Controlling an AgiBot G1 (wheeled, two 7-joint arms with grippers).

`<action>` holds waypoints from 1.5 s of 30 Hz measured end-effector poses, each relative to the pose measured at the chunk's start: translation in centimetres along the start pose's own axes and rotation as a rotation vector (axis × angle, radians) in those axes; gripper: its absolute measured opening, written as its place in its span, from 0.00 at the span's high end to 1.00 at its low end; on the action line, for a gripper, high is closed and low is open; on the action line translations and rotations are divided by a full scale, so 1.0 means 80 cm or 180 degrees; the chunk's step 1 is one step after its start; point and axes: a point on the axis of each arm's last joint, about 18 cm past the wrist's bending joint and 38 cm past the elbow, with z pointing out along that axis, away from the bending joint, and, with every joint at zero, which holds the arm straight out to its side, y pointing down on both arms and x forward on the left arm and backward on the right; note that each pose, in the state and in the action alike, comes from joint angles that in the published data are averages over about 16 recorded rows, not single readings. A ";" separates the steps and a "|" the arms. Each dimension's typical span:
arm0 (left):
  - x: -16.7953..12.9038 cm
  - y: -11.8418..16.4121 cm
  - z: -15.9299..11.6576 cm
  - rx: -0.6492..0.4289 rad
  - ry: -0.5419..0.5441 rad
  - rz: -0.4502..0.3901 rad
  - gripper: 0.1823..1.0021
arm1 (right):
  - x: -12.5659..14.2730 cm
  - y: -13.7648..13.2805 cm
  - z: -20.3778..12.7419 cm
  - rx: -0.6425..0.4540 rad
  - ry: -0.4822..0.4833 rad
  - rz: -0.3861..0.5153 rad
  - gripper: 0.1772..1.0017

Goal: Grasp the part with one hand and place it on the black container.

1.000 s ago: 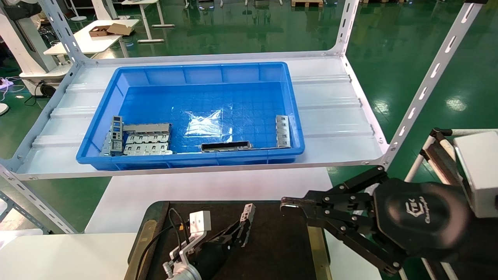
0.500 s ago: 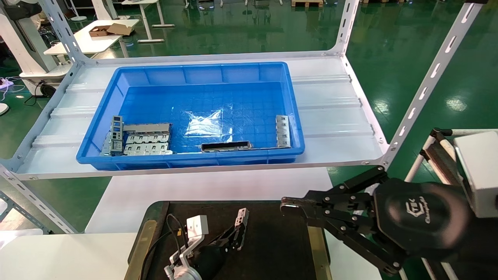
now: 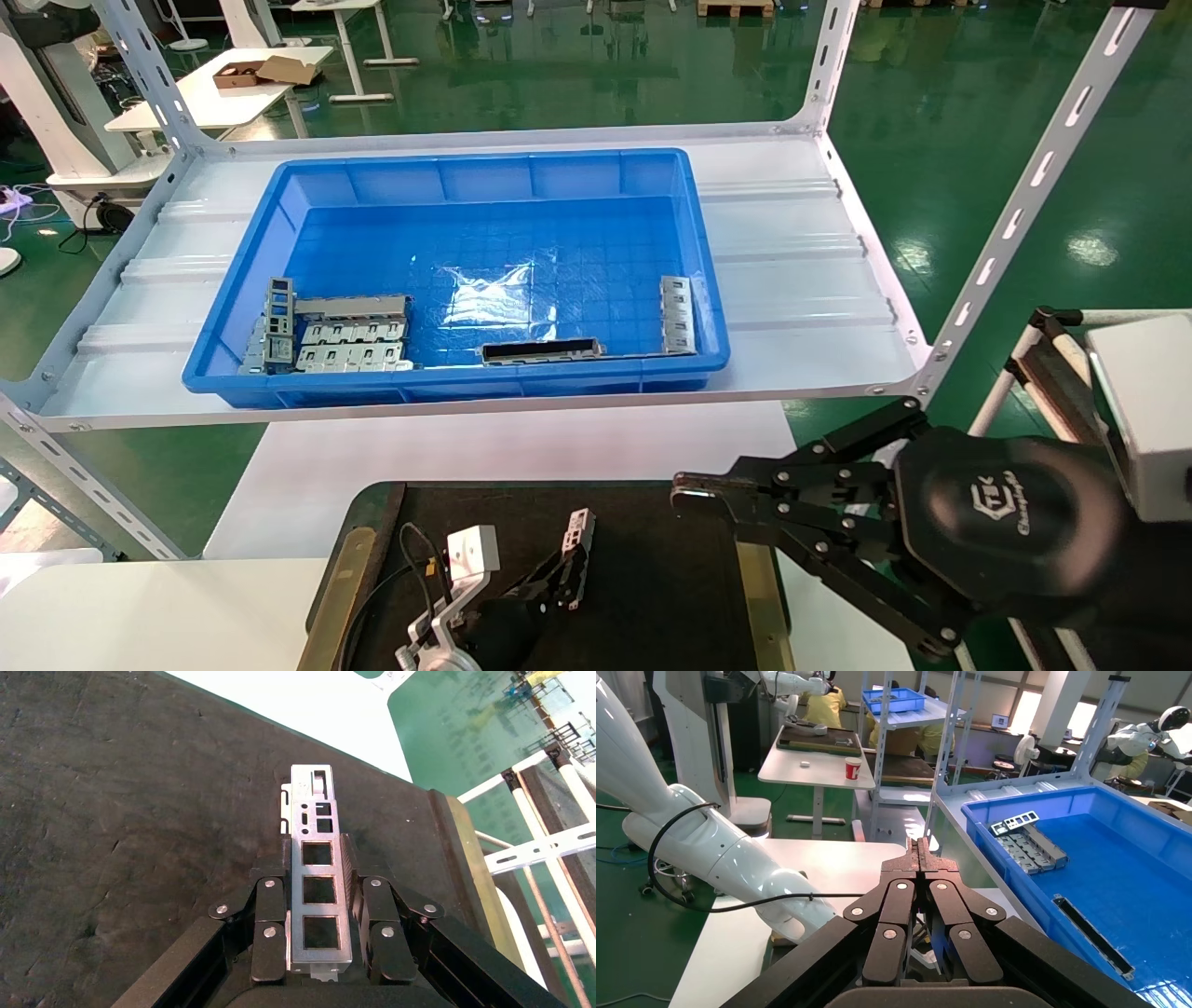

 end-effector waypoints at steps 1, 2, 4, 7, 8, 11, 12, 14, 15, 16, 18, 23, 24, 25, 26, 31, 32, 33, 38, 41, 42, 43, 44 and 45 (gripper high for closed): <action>0.000 0.001 0.000 -0.0003 -0.0004 -0.0002 0.83 | 0.000 0.000 0.000 0.0000 0.0000 0.0000 0.98; 0.000 0.001 0.000 -0.0007 -0.0007 -0.0003 0.83 | 0.000 0.000 0.000 0.0000 0.0000 0.0000 0.98; -0.001 0.002 0.001 -0.0013 -0.0014 -0.0005 0.83 | 0.000 0.000 0.000 0.0000 0.0000 0.0000 0.98; -0.002 0.003 0.001 -0.0023 -0.0024 -0.0008 0.83 | 0.000 0.000 0.000 0.0000 0.0000 0.0000 0.98; -0.002 0.004 0.001 -0.0026 -0.0027 -0.0008 0.83 | 0.000 0.000 0.000 0.0000 0.0000 0.0000 0.98; -0.003 0.005 0.002 -0.0036 -0.0033 -0.0008 0.83 | 0.000 0.000 0.000 0.0000 0.0000 0.0000 0.98; -0.003 0.005 0.002 -0.0039 -0.0034 -0.0008 0.83 | 0.000 0.000 0.000 0.0000 0.0000 0.0000 0.98; -0.003 0.005 0.002 -0.0045 -0.0031 -0.0010 0.82 | 0.000 0.000 0.000 0.0000 0.0000 0.0000 0.97; -0.003 0.005 0.002 -0.0049 -0.0027 -0.0010 0.82 | 0.000 0.000 0.000 0.0000 0.0000 0.0000 0.97; -0.002 0.005 0.003 -0.0052 -0.0022 -0.0010 0.82 | 0.000 0.000 0.000 0.0000 0.0000 0.0000 0.96; -0.001 0.004 0.003 -0.0058 -0.0010 -0.0007 0.81 | 0.000 0.000 0.000 0.0000 0.0000 0.0000 0.95; 0.005 0.000 0.003 -0.0068 0.0056 0.0056 0.77 | 0.000 0.000 0.000 0.0000 0.0000 0.0000 0.90; 0.007 -0.001 0.002 -0.0069 0.0076 0.0080 0.75 | 0.000 0.000 0.000 0.0000 0.0000 0.0000 0.89; 0.009 -0.002 0.002 -0.0070 0.0100 0.0108 0.74 | 0.000 0.000 0.000 0.0000 0.0000 0.0000 0.87; 0.011 -0.004 0.001 -0.0071 0.0126 0.0140 0.73 | 0.000 0.000 0.000 0.0000 0.0000 0.0000 0.85; 0.019 -0.016 -0.008 -0.0083 0.0297 0.0358 0.64 | 0.000 0.000 0.000 0.0000 0.0000 0.0000 0.77; 0.020 -0.019 -0.011 -0.0087 0.0337 0.0410 0.62 | 0.000 0.000 0.000 0.0000 0.0000 0.0000 0.74; 0.022 -0.022 -0.015 -0.0092 0.0381 0.0465 0.60 | 0.000 0.000 0.000 0.0000 0.0000 0.0000 0.72; 0.024 -0.039 -0.039 -0.0144 0.0623 0.0744 0.47 | 0.000 0.000 0.000 0.0000 0.0000 0.0000 0.59; 0.021 -0.050 -0.059 -0.0199 0.0779 0.0902 0.40 | 0.000 0.000 0.000 0.0000 0.0000 0.0000 0.50; 0.020 -0.053 -0.067 -0.0221 0.0831 0.0953 0.37 | 0.000 0.000 0.000 0.0000 0.0000 0.0000 0.48; 0.018 -0.057 -0.074 -0.0243 0.0882 0.1000 0.34 | 0.000 0.000 0.000 0.0000 0.0000 0.0000 0.45; 0.016 -0.061 -0.082 -0.0265 0.0933 0.1048 0.31 | 0.000 0.000 0.000 0.0000 0.0000 0.0000 0.42; 0.014 -0.064 -0.090 -0.0289 0.0983 0.1097 0.29 | 0.000 0.000 0.000 0.0000 0.0000 0.0000 0.38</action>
